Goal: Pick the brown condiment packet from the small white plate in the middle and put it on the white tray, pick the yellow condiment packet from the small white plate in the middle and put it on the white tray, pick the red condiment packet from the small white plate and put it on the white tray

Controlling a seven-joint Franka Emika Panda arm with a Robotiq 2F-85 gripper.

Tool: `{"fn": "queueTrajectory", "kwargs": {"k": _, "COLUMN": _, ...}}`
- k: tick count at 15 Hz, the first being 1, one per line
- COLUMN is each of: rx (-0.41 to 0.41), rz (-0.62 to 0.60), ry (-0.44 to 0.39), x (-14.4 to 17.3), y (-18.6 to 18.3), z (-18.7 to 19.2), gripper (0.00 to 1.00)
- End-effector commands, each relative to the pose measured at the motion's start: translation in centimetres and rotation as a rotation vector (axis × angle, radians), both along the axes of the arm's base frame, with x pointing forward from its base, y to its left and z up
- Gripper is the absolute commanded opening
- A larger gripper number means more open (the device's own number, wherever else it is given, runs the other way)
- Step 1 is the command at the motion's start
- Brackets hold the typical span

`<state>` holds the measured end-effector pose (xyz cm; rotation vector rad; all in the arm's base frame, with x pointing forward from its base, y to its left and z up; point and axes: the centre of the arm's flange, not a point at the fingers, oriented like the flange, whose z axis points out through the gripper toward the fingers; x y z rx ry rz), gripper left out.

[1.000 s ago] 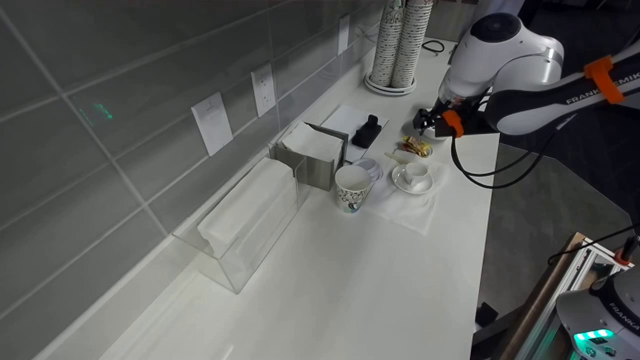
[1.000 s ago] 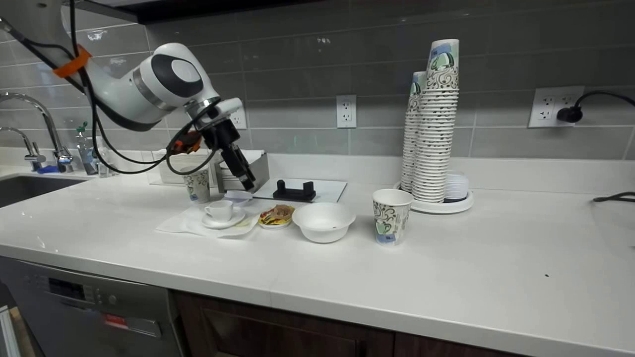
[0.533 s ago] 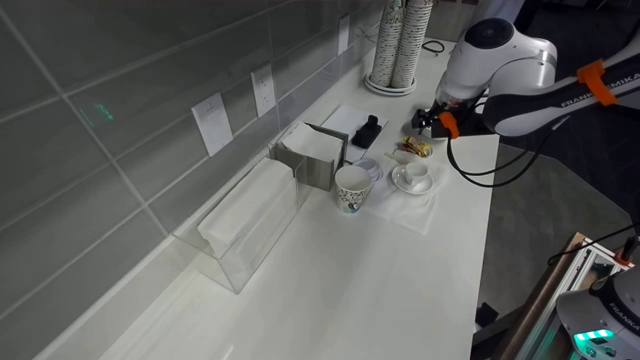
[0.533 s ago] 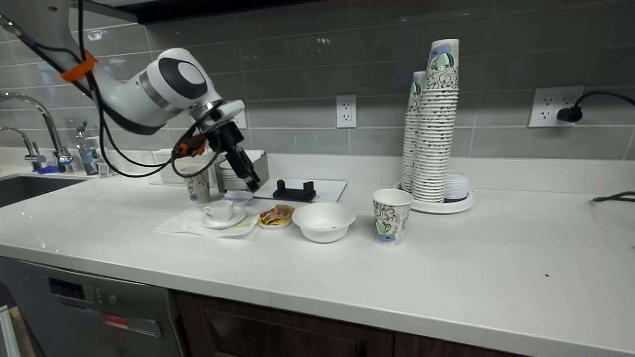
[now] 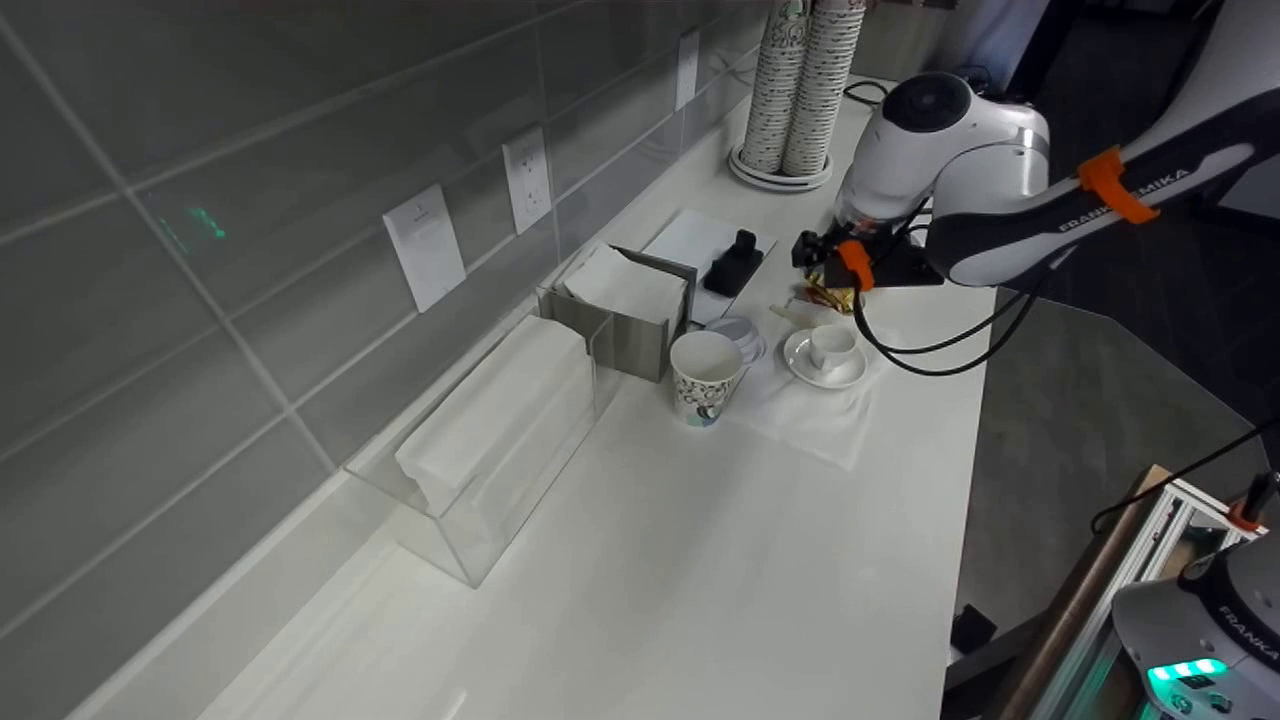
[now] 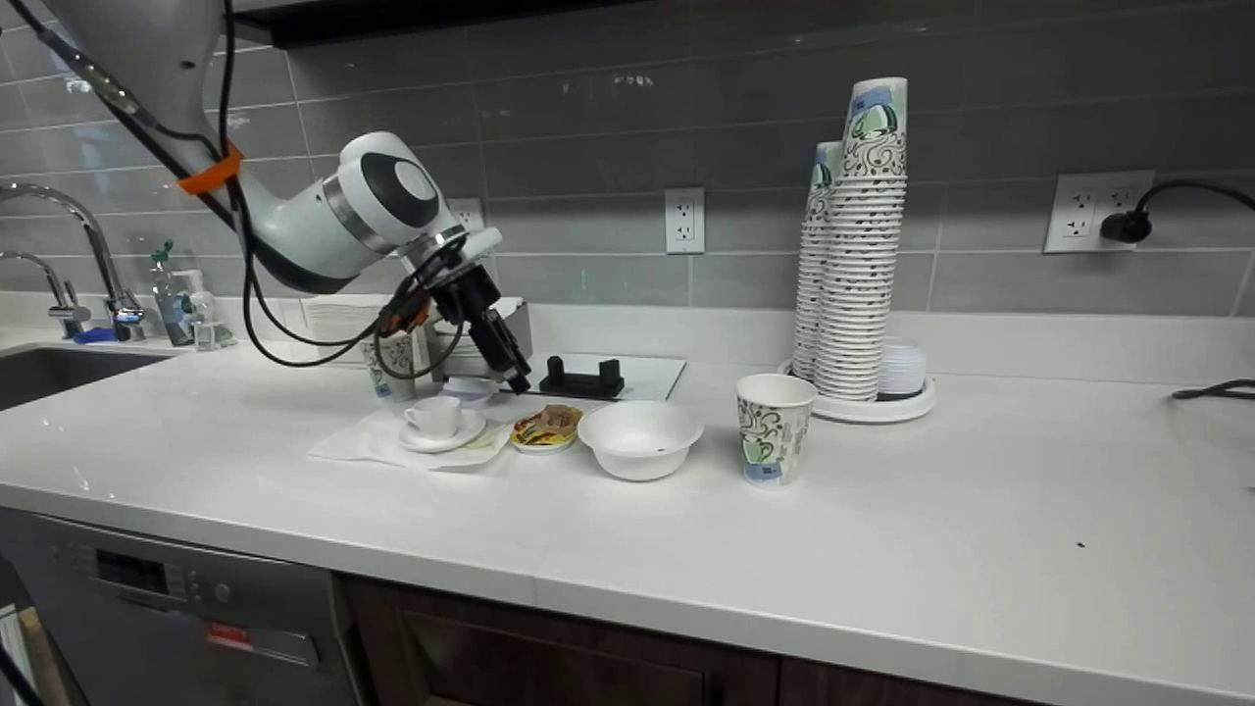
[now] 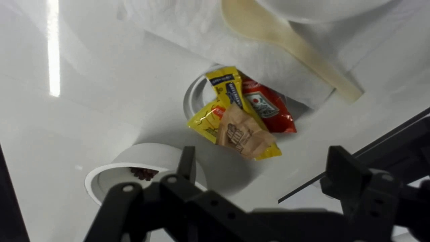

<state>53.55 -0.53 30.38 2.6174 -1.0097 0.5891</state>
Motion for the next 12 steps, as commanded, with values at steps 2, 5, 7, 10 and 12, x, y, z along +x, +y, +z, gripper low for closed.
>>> {"fn": "queueTrajectory", "kwargs": {"k": 2, "rx": 0.000, "rz": -0.005, "ry": -0.034, "x": 1.9, "y": -0.1, "z": -2.1, "gripper": 1.00}}
{"fn": "queueTrajectory", "kwargs": {"k": 5, "rx": 0.002, "rz": -0.016, "ry": -0.025, "x": 2.3, "y": -0.7, "z": -2.9, "gripper": 0.93}}
{"fn": "queueTrajectory", "kwargs": {"k": 7, "rx": -0.007, "rz": -0.024, "ry": -0.016, "x": 2.3, "y": -1.1, "z": -3.2, "gripper": 0.81}}
{"fn": "queueTrajectory", "kwargs": {"k": 10, "rx": -0.012, "rz": -0.031, "ry": -0.011, "x": 2.5, "y": -1.5, "z": -3.4, "gripper": 0.72}}
{"fn": "queueTrajectory", "kwargs": {"k": 12, "rx": -0.013, "rz": -0.033, "ry": -0.008, "x": 2.5, "y": -1.6, "z": -3.5, "gripper": 0.66}}
